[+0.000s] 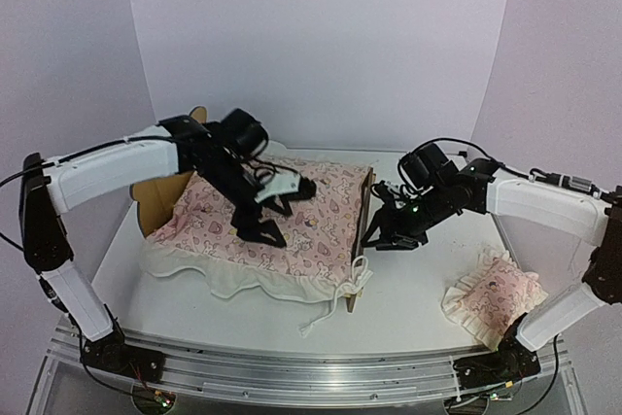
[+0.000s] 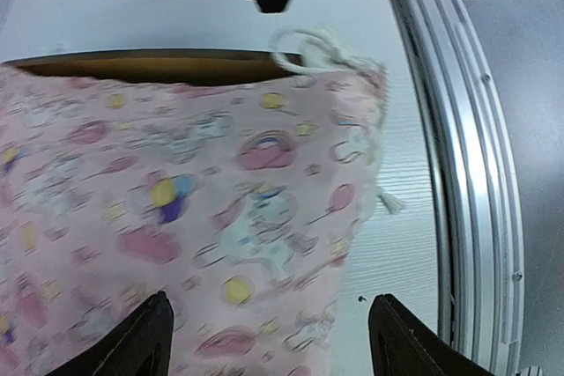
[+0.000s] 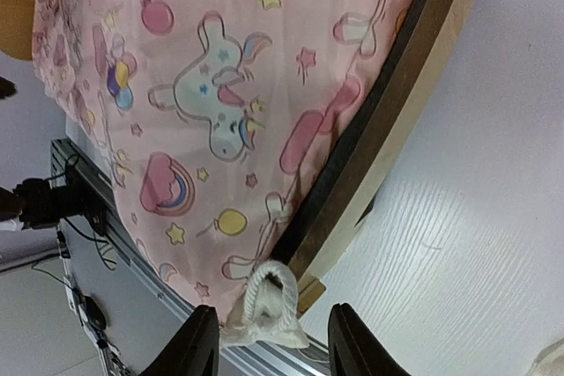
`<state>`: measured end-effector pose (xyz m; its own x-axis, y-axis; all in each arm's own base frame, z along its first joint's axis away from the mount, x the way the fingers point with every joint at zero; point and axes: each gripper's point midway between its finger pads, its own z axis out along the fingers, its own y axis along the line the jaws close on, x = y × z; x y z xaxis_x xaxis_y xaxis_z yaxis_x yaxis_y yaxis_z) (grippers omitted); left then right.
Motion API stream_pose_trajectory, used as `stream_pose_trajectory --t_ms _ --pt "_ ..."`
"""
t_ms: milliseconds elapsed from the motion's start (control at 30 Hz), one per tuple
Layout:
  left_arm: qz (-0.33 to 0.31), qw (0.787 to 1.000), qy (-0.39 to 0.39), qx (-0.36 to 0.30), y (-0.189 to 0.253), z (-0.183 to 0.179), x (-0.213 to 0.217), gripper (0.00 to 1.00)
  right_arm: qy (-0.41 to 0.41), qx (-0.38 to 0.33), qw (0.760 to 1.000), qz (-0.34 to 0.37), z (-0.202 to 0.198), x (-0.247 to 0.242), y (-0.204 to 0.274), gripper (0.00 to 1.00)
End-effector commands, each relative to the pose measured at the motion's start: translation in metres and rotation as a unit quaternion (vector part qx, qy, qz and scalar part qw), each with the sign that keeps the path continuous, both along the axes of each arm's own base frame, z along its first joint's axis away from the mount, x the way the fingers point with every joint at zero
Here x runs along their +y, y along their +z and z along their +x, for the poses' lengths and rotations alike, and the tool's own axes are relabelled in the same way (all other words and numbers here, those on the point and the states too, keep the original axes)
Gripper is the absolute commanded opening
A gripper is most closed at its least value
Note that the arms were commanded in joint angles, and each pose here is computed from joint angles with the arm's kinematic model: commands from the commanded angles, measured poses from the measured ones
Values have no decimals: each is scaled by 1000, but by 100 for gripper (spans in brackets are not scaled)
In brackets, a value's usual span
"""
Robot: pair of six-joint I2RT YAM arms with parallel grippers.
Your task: Set up the pet bed
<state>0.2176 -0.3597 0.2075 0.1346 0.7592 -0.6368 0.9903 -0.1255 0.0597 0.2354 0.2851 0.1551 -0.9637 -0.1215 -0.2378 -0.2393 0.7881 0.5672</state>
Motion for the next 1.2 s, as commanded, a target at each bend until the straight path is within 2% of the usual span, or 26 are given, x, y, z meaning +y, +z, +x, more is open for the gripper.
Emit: stream_pose_trajectory --t_ms 0,233,467,600,767,867,967,1067,1167 --pt "-42 996 -73 -39 -1 -23 -37 76 6 28 1000 2 -32 0 -7 39" --pt "-27 994 -98 -37 -43 -35 -50 71 0 14 1000 5 -38 -1 -10 31" --pt "-14 997 -77 -15 -59 -40 -57 68 -19 5 1000 4 -29 2 -15 24" --pt "-13 996 -79 -35 -68 -38 -53 67 -30 2 999 26 -24 9 -18 21" --pt "-12 995 -82 -59 -75 -37 -47 60 -47 6 998 32 -20 12 -20 18" --pt "-16 994 -82 -67 -76 -36 -47 48 -48 4 998 31 -20 12 -19 8" --pt "-15 994 -69 -80 -71 -29 -47 27 -49 -5 998 39 -18 13 -11 0" --pt "-11 994 -55 -93 -62 -23 -46 7 -51 -17 997 47 -16 14 -1 0" --pt "-3 994 -47 -99 -48 -21 -40 0 -38 -32 997 55 -19 19 14 0"
